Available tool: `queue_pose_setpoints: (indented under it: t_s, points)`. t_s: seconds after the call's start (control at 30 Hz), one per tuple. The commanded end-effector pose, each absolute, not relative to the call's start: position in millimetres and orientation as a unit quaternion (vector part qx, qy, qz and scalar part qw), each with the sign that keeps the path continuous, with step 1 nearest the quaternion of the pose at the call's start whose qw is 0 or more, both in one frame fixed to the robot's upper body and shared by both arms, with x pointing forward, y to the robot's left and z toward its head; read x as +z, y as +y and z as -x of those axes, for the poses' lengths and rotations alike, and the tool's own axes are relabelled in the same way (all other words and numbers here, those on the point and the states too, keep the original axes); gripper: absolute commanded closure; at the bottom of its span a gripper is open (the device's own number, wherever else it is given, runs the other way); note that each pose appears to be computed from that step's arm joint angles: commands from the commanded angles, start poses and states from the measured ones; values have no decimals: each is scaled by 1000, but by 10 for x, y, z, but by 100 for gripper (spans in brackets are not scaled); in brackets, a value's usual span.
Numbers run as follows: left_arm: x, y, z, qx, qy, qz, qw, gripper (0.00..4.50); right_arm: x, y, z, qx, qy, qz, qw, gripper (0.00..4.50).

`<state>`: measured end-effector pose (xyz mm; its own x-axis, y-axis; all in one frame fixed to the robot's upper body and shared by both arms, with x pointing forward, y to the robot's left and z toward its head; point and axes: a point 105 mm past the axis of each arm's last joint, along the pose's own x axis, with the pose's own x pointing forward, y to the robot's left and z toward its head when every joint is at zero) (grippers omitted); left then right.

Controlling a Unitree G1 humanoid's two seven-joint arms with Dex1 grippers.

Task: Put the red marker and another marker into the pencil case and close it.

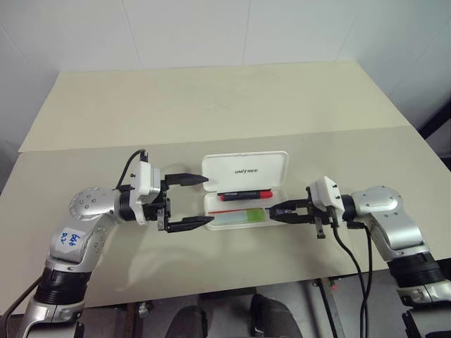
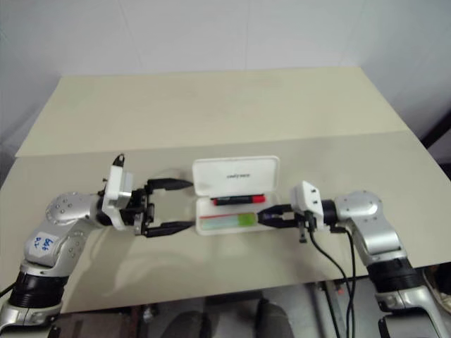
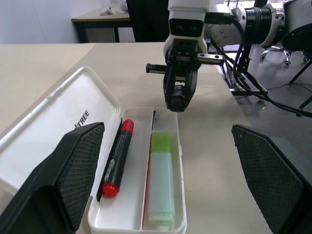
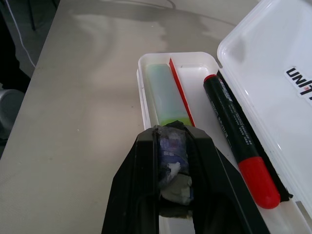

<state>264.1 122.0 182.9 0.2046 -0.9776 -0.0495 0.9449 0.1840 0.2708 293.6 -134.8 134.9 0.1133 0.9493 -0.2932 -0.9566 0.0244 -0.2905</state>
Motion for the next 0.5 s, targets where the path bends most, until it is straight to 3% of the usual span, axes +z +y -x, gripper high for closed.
queue_pose_setpoints:
  t_s: [0.03,0.33,0.5]
  points:
    - [1948,1248,-2591,-618,-90,-141,768,0,1356,-1329,-2959,676,2,221,703,410]
    - [1956,1259,-2598,-609,-93,-142,775,0,1257,-1419,-3088,672,25,220,707,410]
    - [1974,1241,-2606,-608,-97,-144,775,0,1247,-1434,-3205,655,17,229,720,238]
